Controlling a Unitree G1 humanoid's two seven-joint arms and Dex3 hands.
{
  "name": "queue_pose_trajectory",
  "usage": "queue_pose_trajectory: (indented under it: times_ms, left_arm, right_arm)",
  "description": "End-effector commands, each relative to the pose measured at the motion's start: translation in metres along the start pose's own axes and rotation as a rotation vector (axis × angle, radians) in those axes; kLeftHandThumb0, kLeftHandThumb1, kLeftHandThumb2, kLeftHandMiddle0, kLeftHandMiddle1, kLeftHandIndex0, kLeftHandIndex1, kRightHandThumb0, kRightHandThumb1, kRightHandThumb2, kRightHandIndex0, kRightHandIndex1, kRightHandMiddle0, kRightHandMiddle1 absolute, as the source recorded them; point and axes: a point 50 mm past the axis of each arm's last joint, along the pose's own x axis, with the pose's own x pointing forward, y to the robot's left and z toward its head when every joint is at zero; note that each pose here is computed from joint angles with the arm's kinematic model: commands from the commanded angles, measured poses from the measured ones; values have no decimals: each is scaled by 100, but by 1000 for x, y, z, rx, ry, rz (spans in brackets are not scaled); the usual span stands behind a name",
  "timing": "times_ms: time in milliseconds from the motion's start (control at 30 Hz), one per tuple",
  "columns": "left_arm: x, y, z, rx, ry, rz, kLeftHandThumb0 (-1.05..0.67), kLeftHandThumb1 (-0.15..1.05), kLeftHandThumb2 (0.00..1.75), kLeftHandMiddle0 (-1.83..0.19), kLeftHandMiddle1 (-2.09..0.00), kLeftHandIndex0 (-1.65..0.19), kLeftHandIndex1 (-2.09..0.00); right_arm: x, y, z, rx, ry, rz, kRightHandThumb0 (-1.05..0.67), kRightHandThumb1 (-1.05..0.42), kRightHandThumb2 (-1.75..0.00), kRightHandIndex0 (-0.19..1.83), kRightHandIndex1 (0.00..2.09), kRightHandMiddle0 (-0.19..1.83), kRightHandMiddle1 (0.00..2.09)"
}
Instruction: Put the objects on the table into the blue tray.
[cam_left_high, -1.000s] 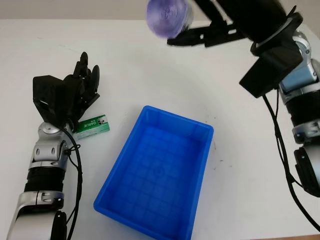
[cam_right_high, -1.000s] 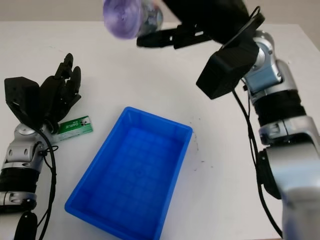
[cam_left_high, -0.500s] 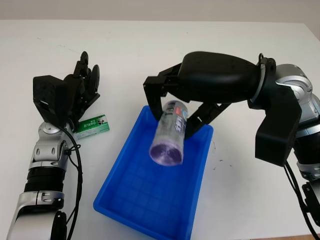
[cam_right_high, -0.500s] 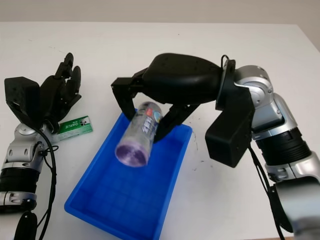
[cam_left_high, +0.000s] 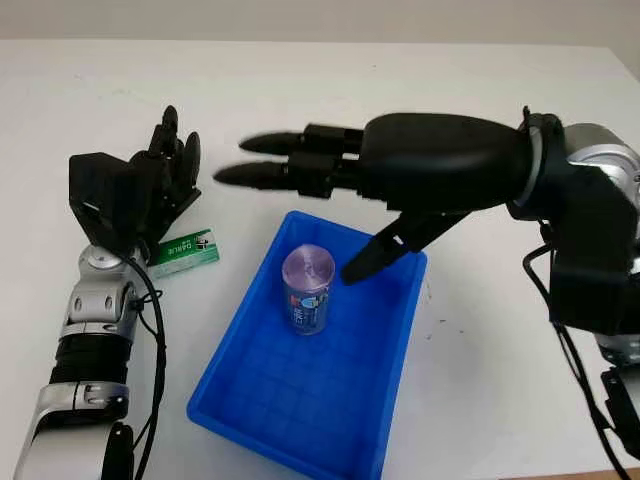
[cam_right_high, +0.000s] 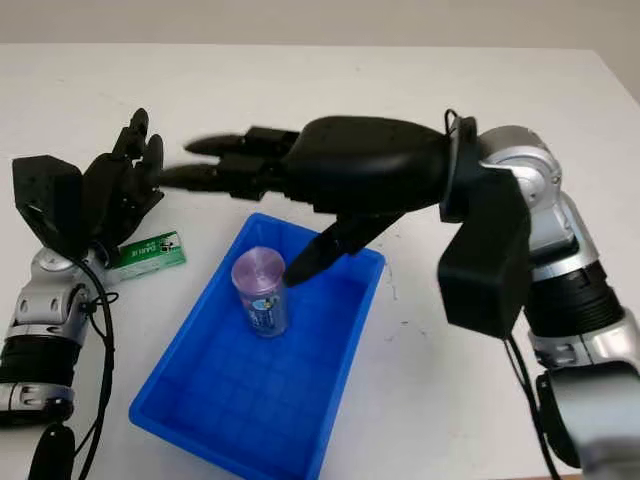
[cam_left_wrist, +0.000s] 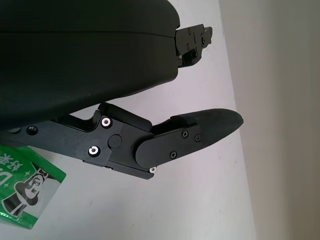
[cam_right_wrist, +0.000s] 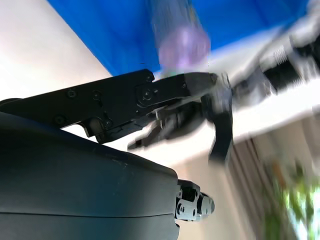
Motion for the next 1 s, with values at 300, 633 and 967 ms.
queue_pose_trajectory:
  times_ms: [300,633,967]
  left_arm:
    - [0,-1,1,3,-17,-3,-67,105,71,19,0,19,0]
    - [-2,3,3,2,-26,8,-66,105,70,19,0,19,0]
    - [-6,7,13,23,-42,-19,-69,105,62,19,0,19,0]
  right_arm:
    - [-54,-14,-75,409,377,-561,-81,-105,-55,-18,3,-16,4]
    - [-96,37,-114,690,615,-788,-79,-105,-67,-19,0,-19,0]
    - [-102,89,-116,791,699,-903,-72,-105,-70,-19,0,-19,0]
